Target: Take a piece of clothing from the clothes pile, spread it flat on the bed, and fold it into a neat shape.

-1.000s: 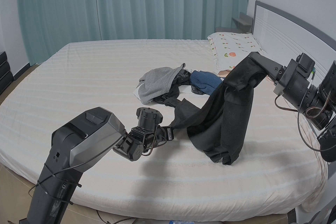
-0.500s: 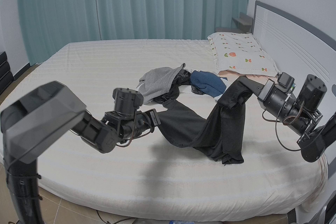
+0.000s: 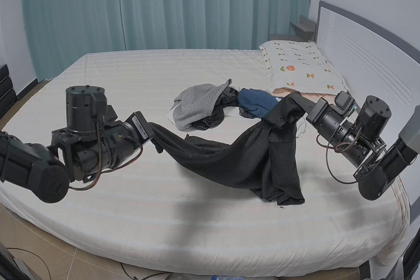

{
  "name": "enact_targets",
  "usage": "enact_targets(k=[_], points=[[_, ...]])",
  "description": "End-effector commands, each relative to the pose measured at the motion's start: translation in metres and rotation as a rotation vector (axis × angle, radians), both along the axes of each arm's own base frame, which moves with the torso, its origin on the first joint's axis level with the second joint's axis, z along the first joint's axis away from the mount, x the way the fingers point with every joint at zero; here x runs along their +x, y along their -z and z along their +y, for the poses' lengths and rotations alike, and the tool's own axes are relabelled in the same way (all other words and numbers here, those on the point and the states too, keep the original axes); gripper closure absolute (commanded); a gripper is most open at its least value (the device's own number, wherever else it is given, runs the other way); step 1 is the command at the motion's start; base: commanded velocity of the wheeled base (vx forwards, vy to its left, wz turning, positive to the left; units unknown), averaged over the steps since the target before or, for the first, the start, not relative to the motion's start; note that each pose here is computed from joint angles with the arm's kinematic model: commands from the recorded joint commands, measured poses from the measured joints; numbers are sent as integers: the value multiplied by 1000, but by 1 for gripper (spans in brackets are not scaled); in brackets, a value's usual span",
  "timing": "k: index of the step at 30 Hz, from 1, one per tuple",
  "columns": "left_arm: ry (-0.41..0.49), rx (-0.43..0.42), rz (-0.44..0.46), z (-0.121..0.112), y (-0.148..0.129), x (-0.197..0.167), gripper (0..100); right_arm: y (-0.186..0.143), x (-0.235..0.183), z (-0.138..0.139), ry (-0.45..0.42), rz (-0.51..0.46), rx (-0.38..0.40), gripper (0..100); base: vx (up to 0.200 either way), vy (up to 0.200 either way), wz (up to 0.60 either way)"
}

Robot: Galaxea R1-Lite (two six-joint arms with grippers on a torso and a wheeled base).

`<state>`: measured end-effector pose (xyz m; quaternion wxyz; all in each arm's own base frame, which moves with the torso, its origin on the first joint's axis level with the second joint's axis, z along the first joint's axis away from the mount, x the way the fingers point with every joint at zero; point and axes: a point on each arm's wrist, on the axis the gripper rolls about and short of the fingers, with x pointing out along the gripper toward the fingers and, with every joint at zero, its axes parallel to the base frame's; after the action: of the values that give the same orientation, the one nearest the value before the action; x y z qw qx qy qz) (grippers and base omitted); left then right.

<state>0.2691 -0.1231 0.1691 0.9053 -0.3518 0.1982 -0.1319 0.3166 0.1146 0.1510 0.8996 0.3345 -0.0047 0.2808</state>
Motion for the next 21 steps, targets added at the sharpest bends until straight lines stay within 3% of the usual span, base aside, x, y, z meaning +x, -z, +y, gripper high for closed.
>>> enact_targets(k=[1,3,7,18,21], points=[[2,-20,-13,10,20,-20,100,12,-4,-3,43,28,-85,100,0,0,0],[-4,-14,-17,10,27,-16,100,20,-3,-6,59,26,-138,100,0,0,0],[-10,-18,-25,12,28,-16,100,26,-12,-9,78,44,-165,100,0,0,0],[-8,-10,-5,12,36,-14,100,25,-15,-4,63,47,-165,100,0,0,0],[-4,-10,0,11,36,-15,100,19,-19,-3,55,29,-158,100,-200,0,0]])
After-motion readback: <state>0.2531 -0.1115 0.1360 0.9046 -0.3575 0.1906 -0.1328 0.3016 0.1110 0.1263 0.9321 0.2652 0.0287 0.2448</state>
